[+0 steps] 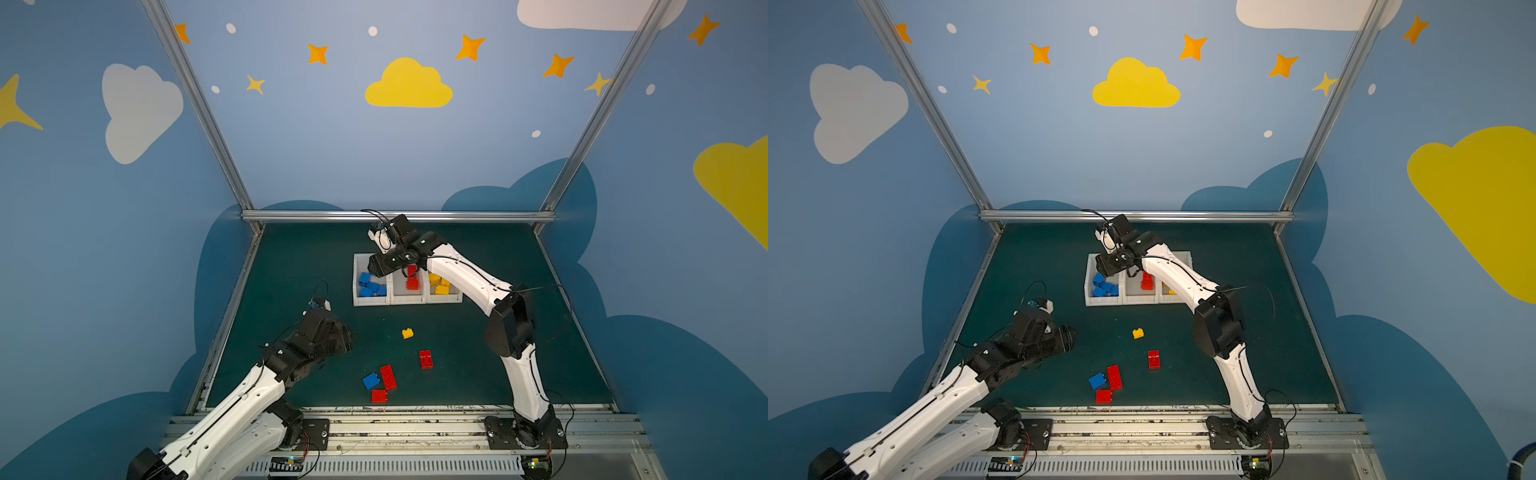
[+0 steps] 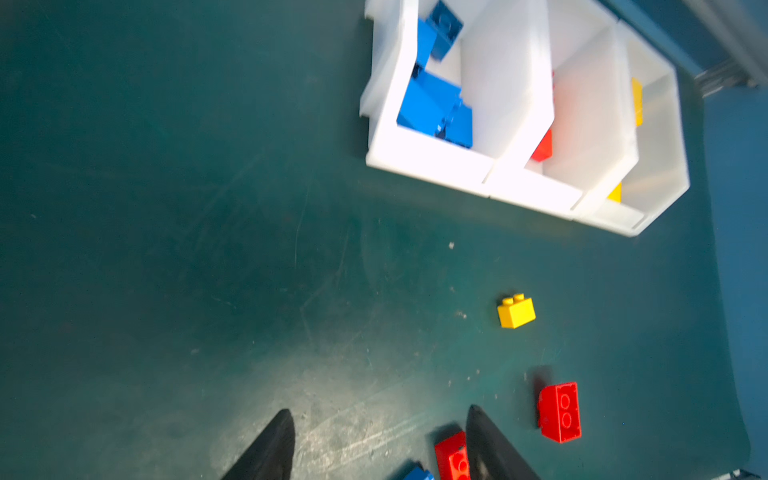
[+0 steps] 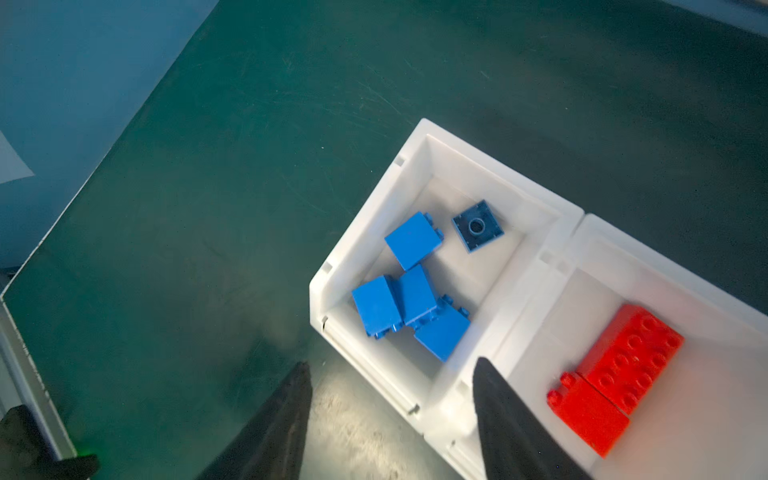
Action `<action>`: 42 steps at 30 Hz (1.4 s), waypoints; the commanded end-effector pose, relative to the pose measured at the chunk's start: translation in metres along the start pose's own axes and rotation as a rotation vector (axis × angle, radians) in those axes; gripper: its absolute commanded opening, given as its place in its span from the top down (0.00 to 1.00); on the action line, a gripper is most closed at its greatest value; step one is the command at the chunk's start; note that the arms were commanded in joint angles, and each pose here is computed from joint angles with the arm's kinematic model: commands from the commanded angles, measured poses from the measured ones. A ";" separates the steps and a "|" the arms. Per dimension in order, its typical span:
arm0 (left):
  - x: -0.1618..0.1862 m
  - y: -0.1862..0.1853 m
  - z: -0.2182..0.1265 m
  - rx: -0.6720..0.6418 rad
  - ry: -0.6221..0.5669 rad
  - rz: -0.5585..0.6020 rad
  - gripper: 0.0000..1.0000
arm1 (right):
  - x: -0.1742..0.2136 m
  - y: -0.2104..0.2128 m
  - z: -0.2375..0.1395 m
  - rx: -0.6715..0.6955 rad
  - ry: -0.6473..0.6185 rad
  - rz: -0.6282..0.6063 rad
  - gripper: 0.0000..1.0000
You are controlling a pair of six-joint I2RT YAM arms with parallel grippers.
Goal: Sort the legos into containers by color
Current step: 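Carry the blue brick with the right gripper into the blue compartment and release, then lower the left gripper onto a red brick and grasp it while the right gripper withdraws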
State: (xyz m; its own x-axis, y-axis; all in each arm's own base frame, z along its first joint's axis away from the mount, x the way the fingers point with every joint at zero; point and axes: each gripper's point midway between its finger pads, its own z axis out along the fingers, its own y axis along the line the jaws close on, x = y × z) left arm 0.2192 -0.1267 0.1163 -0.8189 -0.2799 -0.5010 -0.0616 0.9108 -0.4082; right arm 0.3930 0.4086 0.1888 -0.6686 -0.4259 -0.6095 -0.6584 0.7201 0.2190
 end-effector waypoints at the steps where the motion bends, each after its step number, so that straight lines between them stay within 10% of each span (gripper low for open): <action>1: 0.018 -0.005 0.001 0.022 0.080 0.058 0.33 | 0.024 -0.011 -0.025 0.050 0.076 0.074 0.38; 20: 0.095 -0.109 0.055 0.182 0.438 0.155 0.32 | 0.141 -0.099 -0.113 0.222 0.146 0.393 0.37; 42: 0.125 -0.093 0.055 -0.031 0.522 0.137 0.34 | 0.171 -0.111 -0.128 0.207 0.127 0.465 0.37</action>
State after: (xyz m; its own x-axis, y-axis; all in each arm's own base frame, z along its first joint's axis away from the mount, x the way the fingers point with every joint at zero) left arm 0.1537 -0.2604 0.0490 -0.9934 0.0221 -0.1128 0.0605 0.9347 -0.3504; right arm 0.3087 0.1864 0.1476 -0.9263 -0.1098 -0.3604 -0.2116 0.9431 0.2566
